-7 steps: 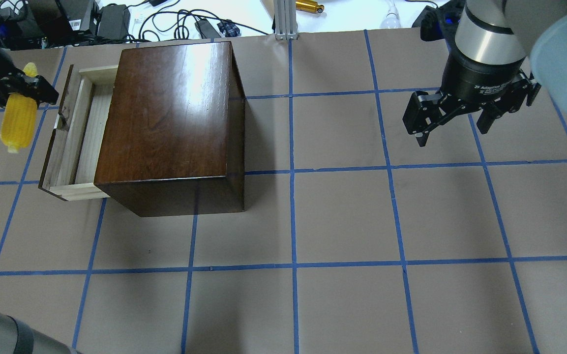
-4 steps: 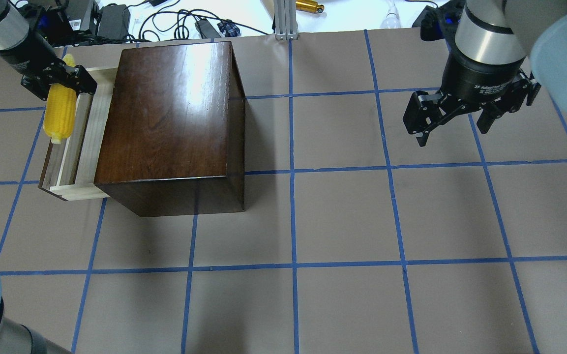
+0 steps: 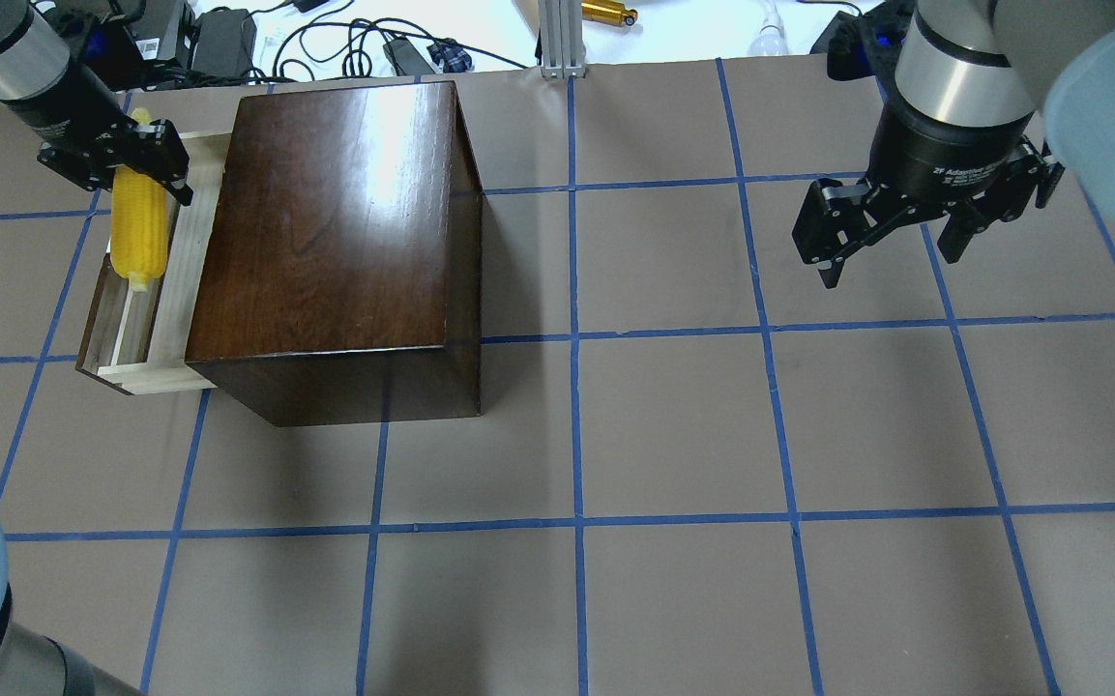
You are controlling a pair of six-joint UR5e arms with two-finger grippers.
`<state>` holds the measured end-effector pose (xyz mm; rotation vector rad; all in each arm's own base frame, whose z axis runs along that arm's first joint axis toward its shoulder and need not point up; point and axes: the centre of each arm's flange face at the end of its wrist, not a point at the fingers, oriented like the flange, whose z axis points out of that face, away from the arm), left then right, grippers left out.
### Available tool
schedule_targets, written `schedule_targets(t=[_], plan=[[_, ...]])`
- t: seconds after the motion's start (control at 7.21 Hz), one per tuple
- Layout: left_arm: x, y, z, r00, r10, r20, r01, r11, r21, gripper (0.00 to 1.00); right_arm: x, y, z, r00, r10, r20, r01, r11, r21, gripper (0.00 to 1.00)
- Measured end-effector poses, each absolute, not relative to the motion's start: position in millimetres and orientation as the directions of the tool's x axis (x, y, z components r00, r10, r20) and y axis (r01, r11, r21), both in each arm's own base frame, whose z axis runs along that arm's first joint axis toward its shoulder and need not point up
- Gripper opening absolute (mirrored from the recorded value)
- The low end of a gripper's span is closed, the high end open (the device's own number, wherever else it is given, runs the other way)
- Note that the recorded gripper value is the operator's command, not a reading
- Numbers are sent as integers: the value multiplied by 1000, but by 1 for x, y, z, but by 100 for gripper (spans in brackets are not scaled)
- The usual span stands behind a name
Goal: Open drawer and put corn inside
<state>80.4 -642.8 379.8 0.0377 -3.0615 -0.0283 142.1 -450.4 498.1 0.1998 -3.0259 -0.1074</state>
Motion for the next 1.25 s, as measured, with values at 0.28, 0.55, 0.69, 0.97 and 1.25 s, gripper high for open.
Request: schedule_targets(t=[0.28, 0.55, 0.69, 0.97, 1.25], plan=[[80, -641, 383, -997, -26, 76, -24, 999, 21, 100, 142, -451, 498, -986, -135, 102, -127, 989, 78, 100], [74, -635, 394, -997, -23, 73, -21, 1000, 23, 100, 142, -451, 498, -986, -135, 103, -127, 989, 78, 100], [64, -626, 409, -997, -21, 73, -19, 999, 26, 100, 142, -451, 498, -986, -135, 102, -127, 989, 79, 100], [23, -599, 450, -998, -2, 64, 0, 1000, 20, 100, 142, -451, 498, -986, -135, 102, -127, 989, 78, 100], [-28, -565, 484, -999, 0, 51, 0, 1000, 2, 100, 142, -451, 498, -986, -135, 102, -127, 989, 78, 100]])
